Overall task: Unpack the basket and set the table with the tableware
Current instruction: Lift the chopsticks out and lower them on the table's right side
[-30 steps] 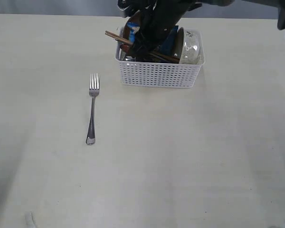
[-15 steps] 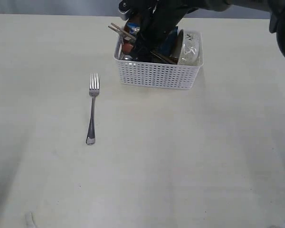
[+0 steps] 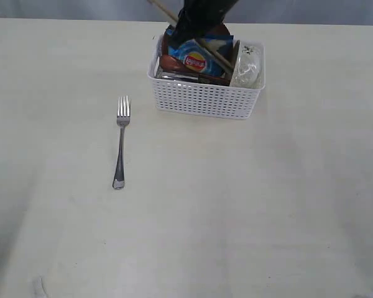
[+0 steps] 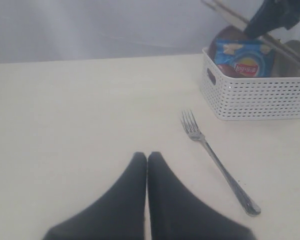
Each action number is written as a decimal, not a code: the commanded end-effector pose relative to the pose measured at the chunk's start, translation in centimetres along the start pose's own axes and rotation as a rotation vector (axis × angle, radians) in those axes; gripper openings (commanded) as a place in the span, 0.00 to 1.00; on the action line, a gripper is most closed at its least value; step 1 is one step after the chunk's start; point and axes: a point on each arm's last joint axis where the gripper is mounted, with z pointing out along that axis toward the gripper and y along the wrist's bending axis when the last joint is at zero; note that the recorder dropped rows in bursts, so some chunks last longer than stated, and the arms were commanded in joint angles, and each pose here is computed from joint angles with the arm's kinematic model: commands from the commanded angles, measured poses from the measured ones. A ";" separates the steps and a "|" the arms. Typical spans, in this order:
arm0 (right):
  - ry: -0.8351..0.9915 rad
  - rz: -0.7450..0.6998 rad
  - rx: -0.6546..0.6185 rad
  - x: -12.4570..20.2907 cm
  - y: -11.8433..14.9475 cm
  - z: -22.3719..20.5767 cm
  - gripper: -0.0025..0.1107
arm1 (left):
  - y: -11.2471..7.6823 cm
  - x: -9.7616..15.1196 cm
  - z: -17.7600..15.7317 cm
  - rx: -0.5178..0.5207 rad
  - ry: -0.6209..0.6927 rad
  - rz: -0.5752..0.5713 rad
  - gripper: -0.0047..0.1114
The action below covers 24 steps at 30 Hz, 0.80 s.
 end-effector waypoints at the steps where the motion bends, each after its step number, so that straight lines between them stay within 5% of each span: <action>1: -0.071 0.008 0.030 -1.4 -0.3 -4.0 0.02 | 0.0 0.1 0.0 0.005 -0.001 0.004 0.04; 15: -0.093 0.071 0.104 -2.3 -0.7 -10.7 0.02 | 0.0 0.1 0.0 0.005 -0.001 0.004 0.04; 24: 0.041 0.378 0.261 1.7 -5.6 -14.1 0.02 | 0.0 0.1 0.0 0.005 -0.001 0.004 0.04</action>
